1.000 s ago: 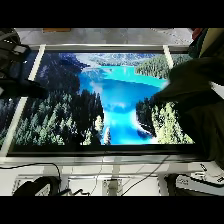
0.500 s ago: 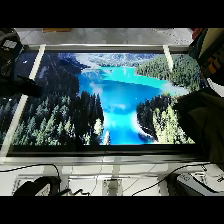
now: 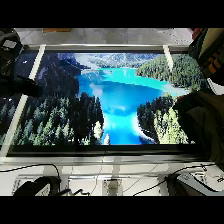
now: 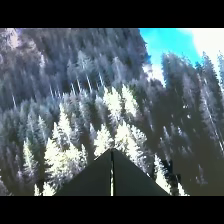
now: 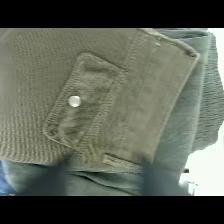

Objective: Fold the clothes and pants, and hang the long-sleeved shirts on hangers.

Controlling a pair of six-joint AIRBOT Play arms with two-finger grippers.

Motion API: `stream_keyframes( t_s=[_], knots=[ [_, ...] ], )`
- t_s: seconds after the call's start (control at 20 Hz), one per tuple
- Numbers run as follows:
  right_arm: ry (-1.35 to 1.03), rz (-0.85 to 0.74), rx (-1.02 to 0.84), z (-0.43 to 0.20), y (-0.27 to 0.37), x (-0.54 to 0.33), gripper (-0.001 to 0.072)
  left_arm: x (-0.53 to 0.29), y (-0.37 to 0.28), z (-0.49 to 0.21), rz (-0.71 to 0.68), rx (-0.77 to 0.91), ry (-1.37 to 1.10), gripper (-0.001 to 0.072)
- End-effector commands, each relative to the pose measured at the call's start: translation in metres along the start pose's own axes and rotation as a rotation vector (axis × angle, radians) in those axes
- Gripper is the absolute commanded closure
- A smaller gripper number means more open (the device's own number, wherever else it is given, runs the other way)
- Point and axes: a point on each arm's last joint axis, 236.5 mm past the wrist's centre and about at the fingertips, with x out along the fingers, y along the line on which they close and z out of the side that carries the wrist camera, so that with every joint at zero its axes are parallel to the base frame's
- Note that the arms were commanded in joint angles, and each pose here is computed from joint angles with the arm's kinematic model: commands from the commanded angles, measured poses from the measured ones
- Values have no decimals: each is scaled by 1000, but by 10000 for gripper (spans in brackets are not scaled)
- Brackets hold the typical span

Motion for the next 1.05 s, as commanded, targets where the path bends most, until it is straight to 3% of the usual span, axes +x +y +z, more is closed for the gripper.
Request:
stream_keyframes(
  t_s=[0.0, 0.05, 0.2, 0.35, 0.5, 0.55, 0.65, 0.8, 1.0],
  knots=[
    [21, 227, -105, -10, 61, -4, 609, -1, 0, 0, 1, 0, -2, 701],
    [41, 370, -210, -24, 103, -13, 670, -1, 0, 0, 1, 0, -2, 700],
    [130, 713, -580, -107, 212, -55, 672, -1, 0, 0, 1, 0, -2, 701],
    [256, 821, -1016, -227, 254, -84, 671, -1, 0, 0, 1, 0, -2, 700],
    [322, 826, -1572, -326, 236, -99, 671, -1, 1, 0, 2, 0, -2, 701],
    [300, 811, -1672, -340, 234, -100, 671, -1, 0, 0, 1, 0, -2, 700],
    [176, 727, -1734, -339, 245, -91, 672, -1, 1, 0, 2, 0, -2, 700],
    [-39, 609, -1613, -295, 274, -78, 671, -1, 0, 0, 1, 0, -2, 701],
    [29, 677, -1512, -307, 277, -85, 671, -1, 1, 0, 2, 0, -2, 701]
  ],
)
